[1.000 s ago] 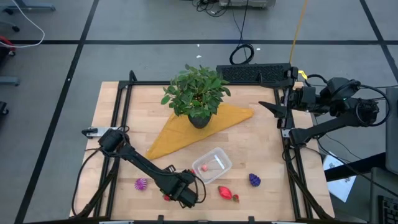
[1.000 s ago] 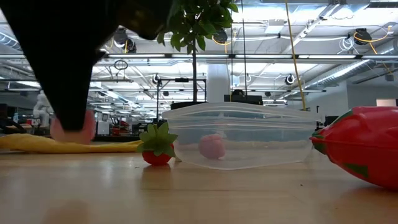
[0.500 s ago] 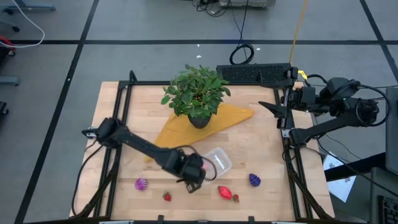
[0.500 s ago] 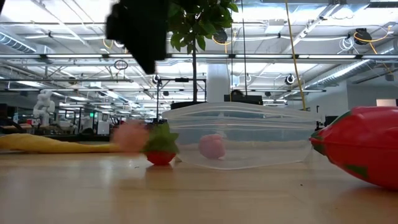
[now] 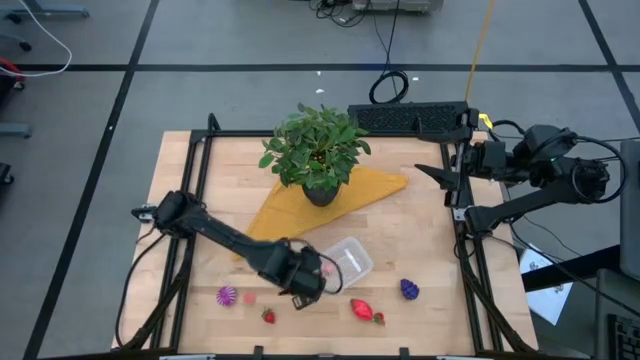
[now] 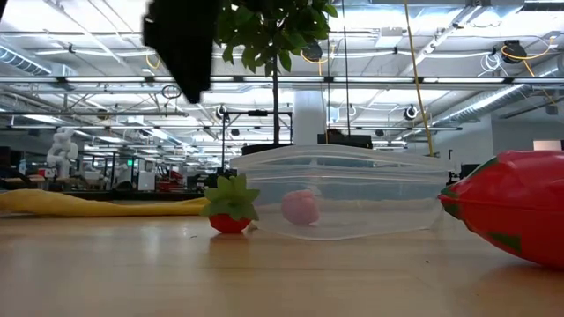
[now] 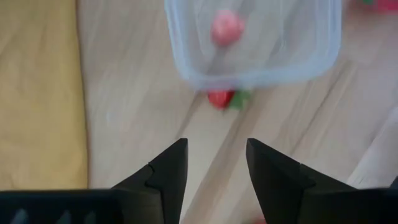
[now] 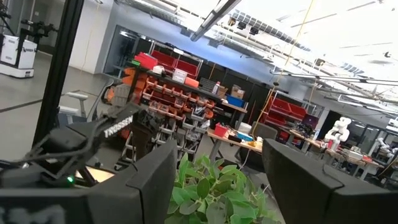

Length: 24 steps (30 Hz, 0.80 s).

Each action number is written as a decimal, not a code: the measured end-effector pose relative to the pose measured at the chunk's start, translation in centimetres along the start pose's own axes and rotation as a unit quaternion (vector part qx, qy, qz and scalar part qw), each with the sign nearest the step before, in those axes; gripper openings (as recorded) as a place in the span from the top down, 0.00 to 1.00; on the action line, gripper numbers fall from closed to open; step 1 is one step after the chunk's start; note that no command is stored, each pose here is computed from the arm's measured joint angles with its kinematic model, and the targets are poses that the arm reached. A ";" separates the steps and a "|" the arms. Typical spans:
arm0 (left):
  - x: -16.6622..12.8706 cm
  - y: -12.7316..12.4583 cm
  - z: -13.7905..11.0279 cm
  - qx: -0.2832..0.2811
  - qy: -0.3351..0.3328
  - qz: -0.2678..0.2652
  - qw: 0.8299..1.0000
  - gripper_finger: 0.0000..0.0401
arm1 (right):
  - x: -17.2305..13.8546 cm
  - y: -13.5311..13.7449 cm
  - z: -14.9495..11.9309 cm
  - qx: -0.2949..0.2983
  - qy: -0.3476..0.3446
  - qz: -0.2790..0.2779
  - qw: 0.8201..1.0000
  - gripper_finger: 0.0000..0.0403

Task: Pick and placing Produce into tupperware
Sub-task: Put the lychee into the transparent bin

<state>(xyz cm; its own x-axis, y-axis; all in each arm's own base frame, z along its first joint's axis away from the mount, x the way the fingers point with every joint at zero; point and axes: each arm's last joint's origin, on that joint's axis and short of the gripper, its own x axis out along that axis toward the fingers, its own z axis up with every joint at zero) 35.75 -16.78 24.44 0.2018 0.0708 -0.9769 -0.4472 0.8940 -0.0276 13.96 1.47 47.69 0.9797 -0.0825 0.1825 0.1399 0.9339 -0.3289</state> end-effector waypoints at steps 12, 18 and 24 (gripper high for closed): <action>-0.3 -1.6 -6.7 -0.092 0.044 0.089 0.991 0.60 | 0.0 0.0 0.0 -0.001 0.000 0.000 1.000 0.43; -0.3 -2.6 -8.5 -0.110 0.056 0.075 0.989 0.60 | 0.0 0.0 0.0 0.001 0.000 0.000 1.000 0.43; -0.6 -3.4 -10.0 -0.113 0.071 0.061 0.989 0.60 | 0.0 0.0 0.0 0.003 0.000 0.000 1.000 0.43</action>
<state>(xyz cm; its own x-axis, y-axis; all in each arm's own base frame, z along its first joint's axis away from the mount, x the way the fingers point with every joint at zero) 28.45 -24.34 22.95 0.0174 0.0949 -0.9953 -0.6480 0.7592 0.0610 13.98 1.48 47.68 0.9797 -0.0823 0.1826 0.1389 0.9359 -0.3236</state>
